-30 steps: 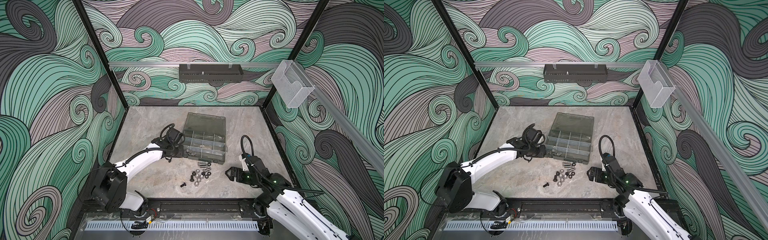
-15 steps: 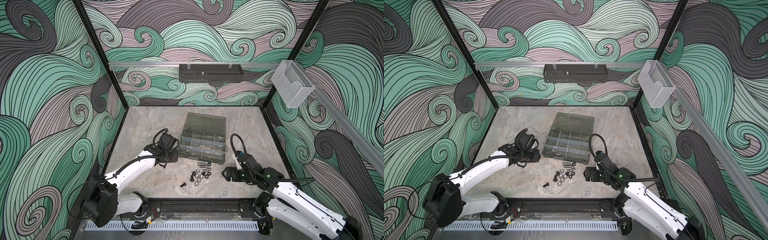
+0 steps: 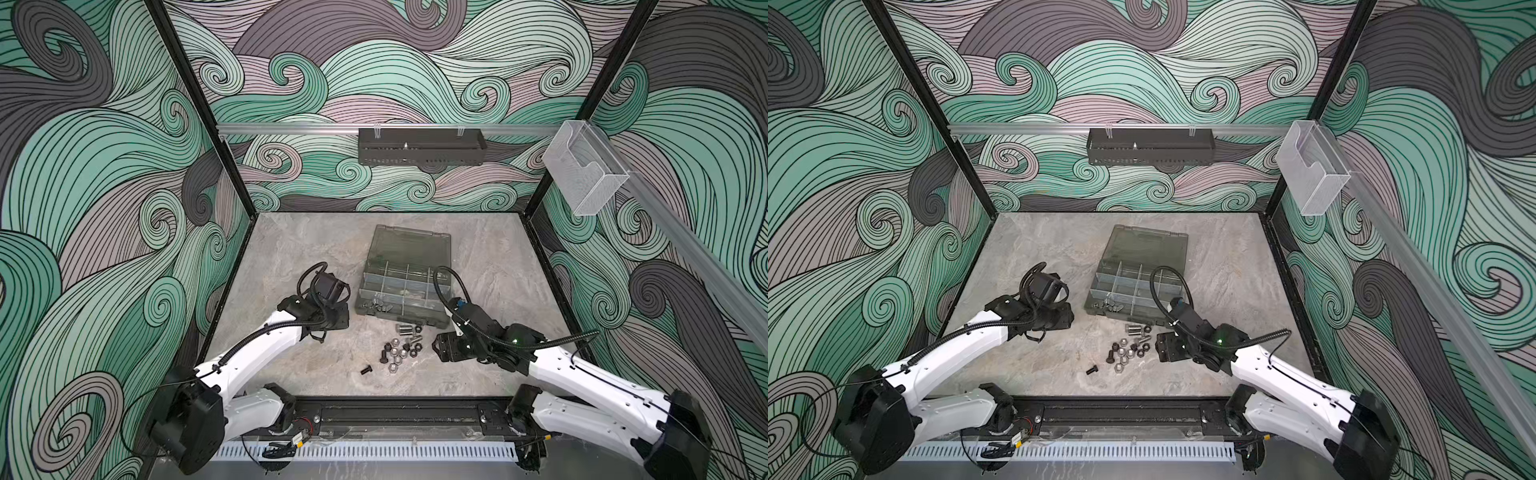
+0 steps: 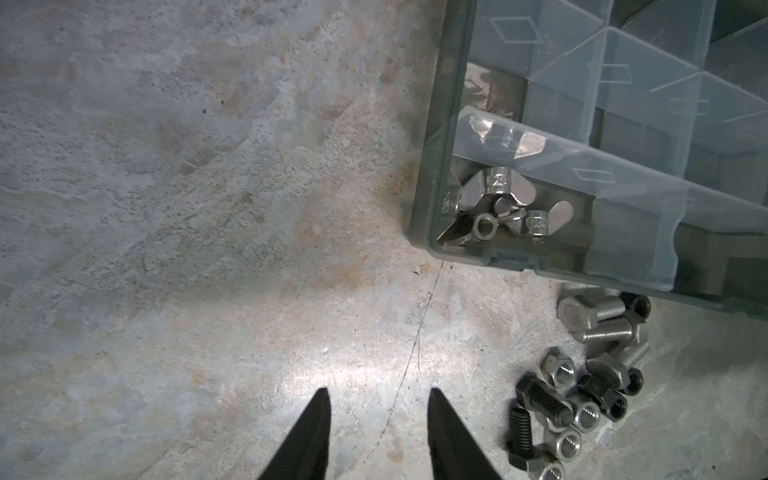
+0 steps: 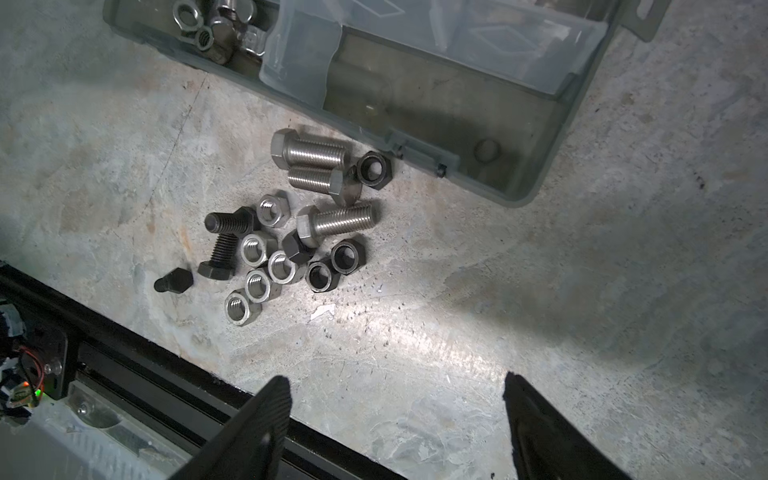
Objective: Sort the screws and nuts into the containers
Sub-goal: 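Draw the left gripper back beside the box while the right gripper moves over the pile, then lower the open right gripper onto a black bolt in the pile and close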
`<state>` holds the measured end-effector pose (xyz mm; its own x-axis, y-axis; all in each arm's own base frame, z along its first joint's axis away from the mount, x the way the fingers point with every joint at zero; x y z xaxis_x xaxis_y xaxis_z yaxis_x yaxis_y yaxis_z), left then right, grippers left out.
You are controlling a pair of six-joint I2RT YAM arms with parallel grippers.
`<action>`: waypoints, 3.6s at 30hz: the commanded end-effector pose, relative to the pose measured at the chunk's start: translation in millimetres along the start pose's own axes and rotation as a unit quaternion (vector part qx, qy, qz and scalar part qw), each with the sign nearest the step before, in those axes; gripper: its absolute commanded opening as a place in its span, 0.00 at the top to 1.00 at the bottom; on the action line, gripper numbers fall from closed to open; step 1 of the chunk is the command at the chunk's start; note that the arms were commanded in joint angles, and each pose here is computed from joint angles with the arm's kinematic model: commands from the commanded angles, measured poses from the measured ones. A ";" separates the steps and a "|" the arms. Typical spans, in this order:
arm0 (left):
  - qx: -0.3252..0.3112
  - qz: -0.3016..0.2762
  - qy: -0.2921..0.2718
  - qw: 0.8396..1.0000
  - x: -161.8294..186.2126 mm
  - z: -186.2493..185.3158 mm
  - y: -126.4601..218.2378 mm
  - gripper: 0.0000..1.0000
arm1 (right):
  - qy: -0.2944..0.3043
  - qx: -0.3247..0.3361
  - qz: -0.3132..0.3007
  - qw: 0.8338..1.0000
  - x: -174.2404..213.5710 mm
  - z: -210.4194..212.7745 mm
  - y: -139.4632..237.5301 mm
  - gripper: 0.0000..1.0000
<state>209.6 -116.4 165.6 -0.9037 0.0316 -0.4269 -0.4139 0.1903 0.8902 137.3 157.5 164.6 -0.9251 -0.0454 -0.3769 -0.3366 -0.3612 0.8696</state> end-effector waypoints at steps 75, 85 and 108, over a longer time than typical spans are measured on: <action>-0.026 -0.040 0.050 0.998 32.1 27.8 14.5 0.56 | 0.167 0.023 0.096 0.981 -15.7 129.1 -106.8 0.62; -0.025 -0.038 0.047 0.998 31.0 27.1 14.0 0.56 | 0.166 0.037 0.099 0.980 -14.2 126.1 -111.2 0.73; -0.024 -0.038 0.051 0.998 34.2 28.5 15.3 0.56 | 0.171 0.040 0.101 0.979 -16.5 129.7 -117.3 0.76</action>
<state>177.2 -87.3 158.2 -0.8753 -0.0615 -0.4796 -0.4832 0.1491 0.8627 166.5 318.4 111.1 -0.8707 -0.4154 -0.2632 -0.1640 -0.2593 0.9518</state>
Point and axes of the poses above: each gripper's point midway between its finger pads, its own y axis back along the fingers, its own z axis along the line the jaws close on, x = y × z, the point moved 8 cm from there along y, back along the fingers, and after that the axes turned 8 degrees about -y, right-handed, at the moved point
